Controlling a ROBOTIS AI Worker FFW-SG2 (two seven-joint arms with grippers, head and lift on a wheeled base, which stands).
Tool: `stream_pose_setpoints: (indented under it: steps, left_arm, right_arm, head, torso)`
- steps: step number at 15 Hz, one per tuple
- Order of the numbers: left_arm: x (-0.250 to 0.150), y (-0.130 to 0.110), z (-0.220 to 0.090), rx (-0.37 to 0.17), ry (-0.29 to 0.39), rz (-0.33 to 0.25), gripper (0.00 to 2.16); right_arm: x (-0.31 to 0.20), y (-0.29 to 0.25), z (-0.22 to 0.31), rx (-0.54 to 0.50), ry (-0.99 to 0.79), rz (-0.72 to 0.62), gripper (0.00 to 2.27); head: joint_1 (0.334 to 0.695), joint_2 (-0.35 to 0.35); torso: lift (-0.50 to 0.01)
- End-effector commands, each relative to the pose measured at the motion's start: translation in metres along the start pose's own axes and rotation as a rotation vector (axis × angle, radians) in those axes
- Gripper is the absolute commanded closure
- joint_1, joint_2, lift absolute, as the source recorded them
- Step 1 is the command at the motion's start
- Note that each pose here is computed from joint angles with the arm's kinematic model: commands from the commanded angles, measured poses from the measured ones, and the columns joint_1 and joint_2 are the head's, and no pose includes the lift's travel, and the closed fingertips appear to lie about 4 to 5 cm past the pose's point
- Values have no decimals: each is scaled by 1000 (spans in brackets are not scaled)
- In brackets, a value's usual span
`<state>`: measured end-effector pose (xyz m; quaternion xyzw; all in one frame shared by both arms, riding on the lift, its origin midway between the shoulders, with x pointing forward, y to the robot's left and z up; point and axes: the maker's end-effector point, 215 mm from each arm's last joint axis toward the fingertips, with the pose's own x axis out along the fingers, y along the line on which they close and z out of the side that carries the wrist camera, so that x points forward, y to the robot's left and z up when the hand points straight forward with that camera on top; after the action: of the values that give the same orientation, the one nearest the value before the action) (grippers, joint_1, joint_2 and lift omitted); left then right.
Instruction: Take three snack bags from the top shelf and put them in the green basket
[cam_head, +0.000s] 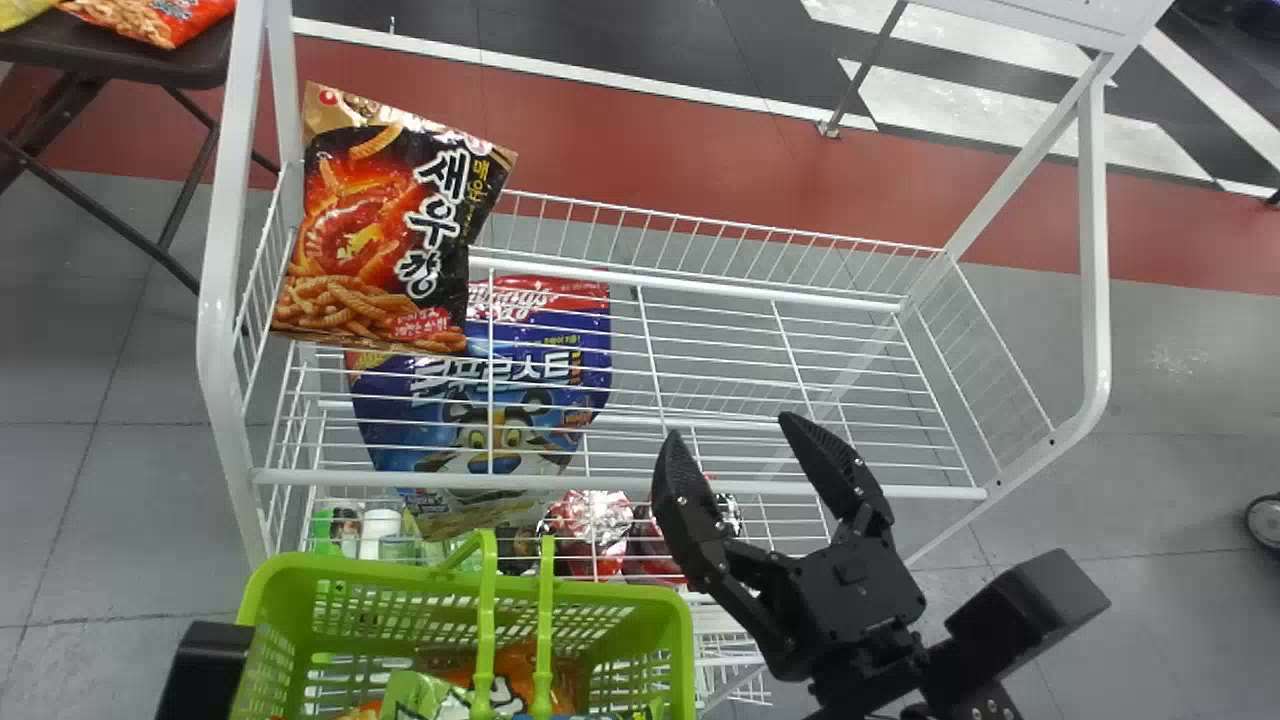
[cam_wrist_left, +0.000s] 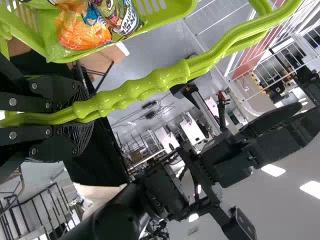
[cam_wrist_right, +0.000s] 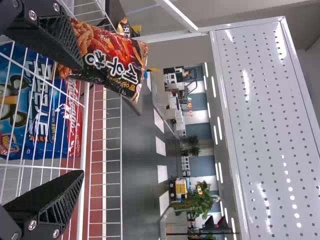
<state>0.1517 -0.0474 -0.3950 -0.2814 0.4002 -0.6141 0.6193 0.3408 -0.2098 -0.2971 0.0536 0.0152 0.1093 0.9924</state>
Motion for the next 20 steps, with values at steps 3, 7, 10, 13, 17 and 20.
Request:
stream_pose_setpoints:
  steps: [3, 7, 10, 13, 17, 20]
  left_arm:
    - [-7, 2, 1, -2, -10, 7, 1872]
    - [-8, 1, 1, -1, -14, 9, 1872]
    - [-9, 3, 0, -9, -16, 14, 1872]
    - [-8, 2, 0, -7, -17, 11, 1872]
    - [-7, 2, 1, -5, -21, 9, 1872]
    - [-8, 2, 1, -5, -23, 9, 1872]
  right_arm:
    - [-1, -1, 4, 0, -24, -9, 63]
    - [1, -2, 4, -3, -28, -8, 63]
    - [4, -4, -3, -6, -23, -8, 63]
    - [5, -4, -5, -4, -23, -6, 63]
    - [5, -3, 0, -9, -38, -6, 63]
    - [5, -4, 4, -12, -50, -5, 63]
  head:
    - [695, -350]
    - [695, -350]
    - [695, -350]
    - [695, -350]
    - [695, -350]
    - [695, -350]
  torso:
    - [-36]
    - [-36]
    - [-36]
    - [-36]
    - [-36]
    - [-36]
